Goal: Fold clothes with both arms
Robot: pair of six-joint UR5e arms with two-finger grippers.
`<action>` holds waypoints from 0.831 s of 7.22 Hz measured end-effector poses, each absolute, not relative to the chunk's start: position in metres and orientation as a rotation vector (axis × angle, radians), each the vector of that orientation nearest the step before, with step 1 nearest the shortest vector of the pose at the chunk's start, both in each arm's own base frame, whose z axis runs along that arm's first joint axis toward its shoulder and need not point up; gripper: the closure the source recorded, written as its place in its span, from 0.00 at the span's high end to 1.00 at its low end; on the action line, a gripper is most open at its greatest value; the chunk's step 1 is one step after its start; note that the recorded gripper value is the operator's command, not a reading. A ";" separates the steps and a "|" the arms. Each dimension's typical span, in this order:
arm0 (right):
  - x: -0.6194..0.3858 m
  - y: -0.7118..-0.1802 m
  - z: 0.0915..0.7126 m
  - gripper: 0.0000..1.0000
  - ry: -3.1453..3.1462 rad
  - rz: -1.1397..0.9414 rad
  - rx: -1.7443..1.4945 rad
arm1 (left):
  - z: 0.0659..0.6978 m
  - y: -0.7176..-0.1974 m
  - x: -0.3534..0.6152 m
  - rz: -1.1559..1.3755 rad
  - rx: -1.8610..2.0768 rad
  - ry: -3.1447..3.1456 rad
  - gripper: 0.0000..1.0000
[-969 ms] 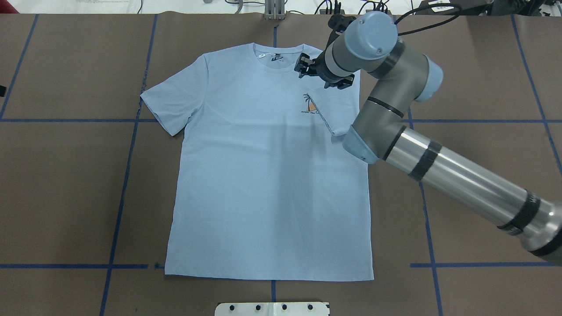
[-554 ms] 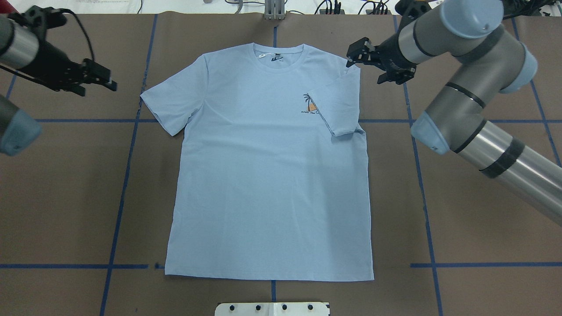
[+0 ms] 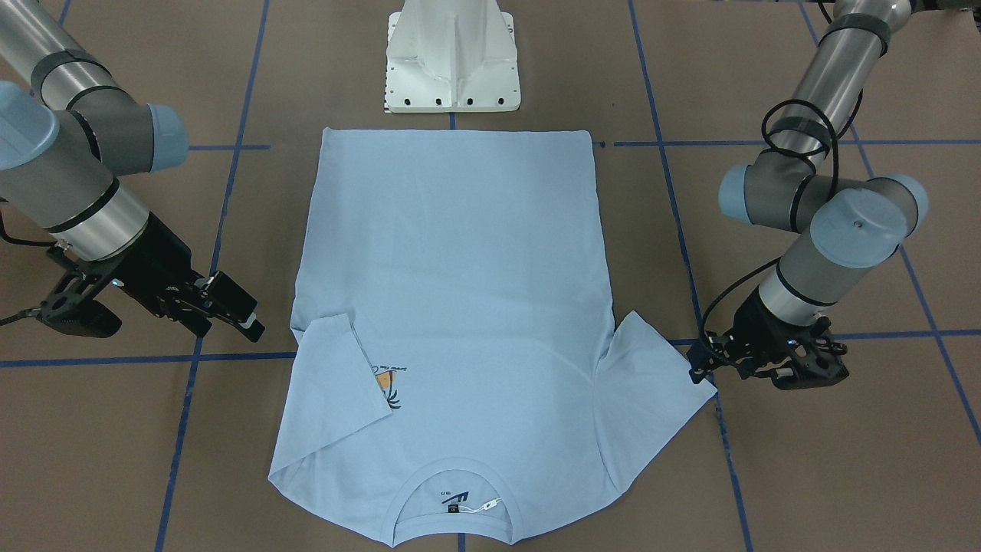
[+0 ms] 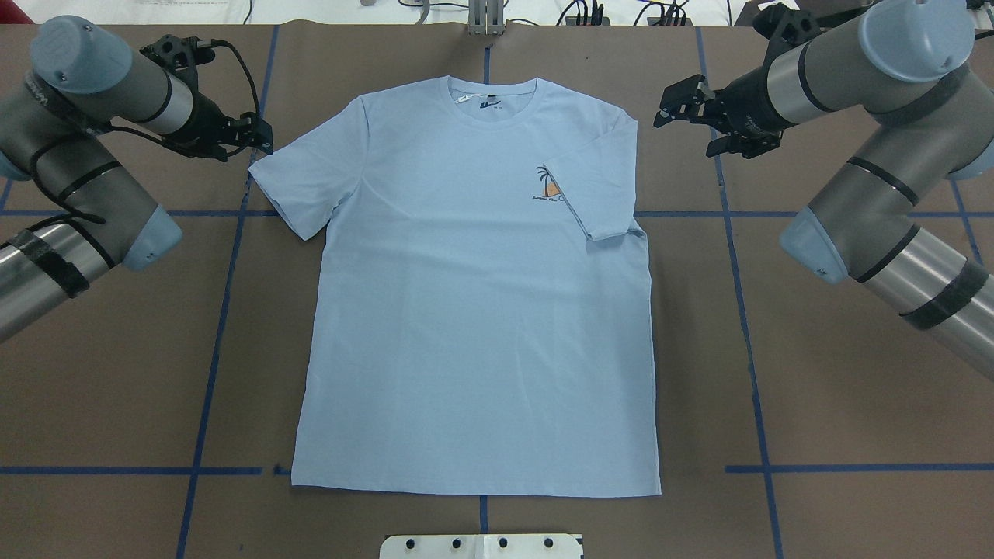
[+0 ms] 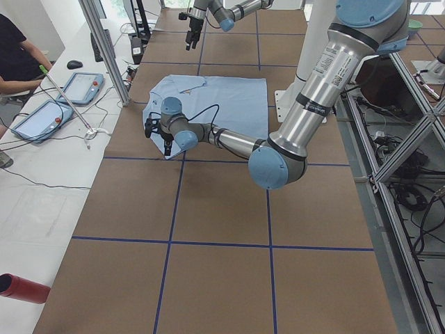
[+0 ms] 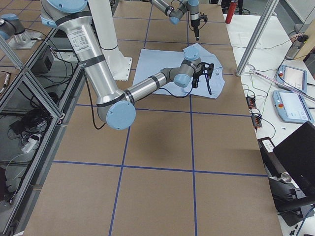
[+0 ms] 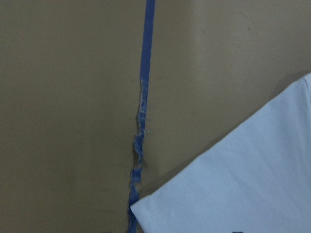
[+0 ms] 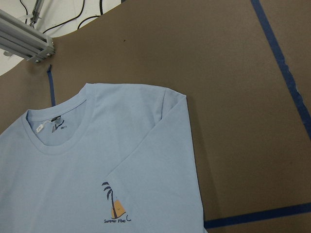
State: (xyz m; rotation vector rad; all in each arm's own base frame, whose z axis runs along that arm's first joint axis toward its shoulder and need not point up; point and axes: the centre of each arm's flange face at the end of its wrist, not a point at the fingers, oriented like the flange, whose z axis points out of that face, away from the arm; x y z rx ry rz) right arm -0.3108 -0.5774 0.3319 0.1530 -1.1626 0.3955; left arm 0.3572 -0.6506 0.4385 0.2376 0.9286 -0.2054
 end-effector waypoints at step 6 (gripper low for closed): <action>-0.310 -0.575 0.336 1.00 -1.169 0.401 0.156 | 0.463 -0.649 0.387 -0.208 0.249 0.868 0.00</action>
